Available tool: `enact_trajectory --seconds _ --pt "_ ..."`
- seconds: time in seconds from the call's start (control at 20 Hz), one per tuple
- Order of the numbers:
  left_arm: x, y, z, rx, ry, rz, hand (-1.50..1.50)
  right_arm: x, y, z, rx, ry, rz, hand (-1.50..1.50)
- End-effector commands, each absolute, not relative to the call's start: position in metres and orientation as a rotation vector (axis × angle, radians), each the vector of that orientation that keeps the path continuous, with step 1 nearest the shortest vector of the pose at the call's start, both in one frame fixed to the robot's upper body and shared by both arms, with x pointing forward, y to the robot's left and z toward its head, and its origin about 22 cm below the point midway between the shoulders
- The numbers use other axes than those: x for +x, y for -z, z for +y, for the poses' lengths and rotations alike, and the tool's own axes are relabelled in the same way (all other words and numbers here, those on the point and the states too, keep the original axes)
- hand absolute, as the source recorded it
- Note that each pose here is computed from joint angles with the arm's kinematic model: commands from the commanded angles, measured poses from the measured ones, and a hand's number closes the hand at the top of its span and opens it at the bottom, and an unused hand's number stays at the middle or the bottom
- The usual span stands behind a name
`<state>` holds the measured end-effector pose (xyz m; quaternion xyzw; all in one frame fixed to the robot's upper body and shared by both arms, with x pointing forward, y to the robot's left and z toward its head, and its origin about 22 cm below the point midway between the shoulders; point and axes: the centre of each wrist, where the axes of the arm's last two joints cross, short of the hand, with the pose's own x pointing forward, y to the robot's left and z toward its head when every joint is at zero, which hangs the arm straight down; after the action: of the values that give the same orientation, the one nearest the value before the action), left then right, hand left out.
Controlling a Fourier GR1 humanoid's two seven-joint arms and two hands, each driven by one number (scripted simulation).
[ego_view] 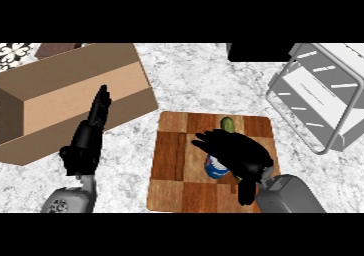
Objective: Pick the can from the cutting board and place it in the tiered basket
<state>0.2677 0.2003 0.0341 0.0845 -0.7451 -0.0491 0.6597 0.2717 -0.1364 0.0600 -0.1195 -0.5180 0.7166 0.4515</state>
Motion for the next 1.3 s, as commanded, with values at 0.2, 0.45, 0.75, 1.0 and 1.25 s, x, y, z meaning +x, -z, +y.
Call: enact_trajectory --seconds 0.2,0.45,0.75,1.0,1.25 --pt "0.269 -0.033 0.204 0.194 0.1 -1.662 0.0 0.283 -0.038 -0.128 -0.282 -1.697 -1.317 -1.5" --pt "0.274 -0.03 0.207 0.193 0.107 -1.663 0.0 0.258 -0.028 -0.135 -0.346 -1.686 -1.438 1.5" --pt "0.256 -0.018 0.195 0.185 0.115 -1.659 0.0 0.259 -0.015 -0.108 -0.459 -1.72 -1.558 1.5" --pt "0.265 -0.021 0.225 0.208 0.103 -1.652 0.0 0.259 -0.006 -0.19 -0.631 -1.754 -1.397 1.5" --pt "0.269 -0.031 0.207 0.215 0.082 -1.663 0.0 0.238 -0.01 -0.318 -0.876 -1.862 -1.076 1.5"
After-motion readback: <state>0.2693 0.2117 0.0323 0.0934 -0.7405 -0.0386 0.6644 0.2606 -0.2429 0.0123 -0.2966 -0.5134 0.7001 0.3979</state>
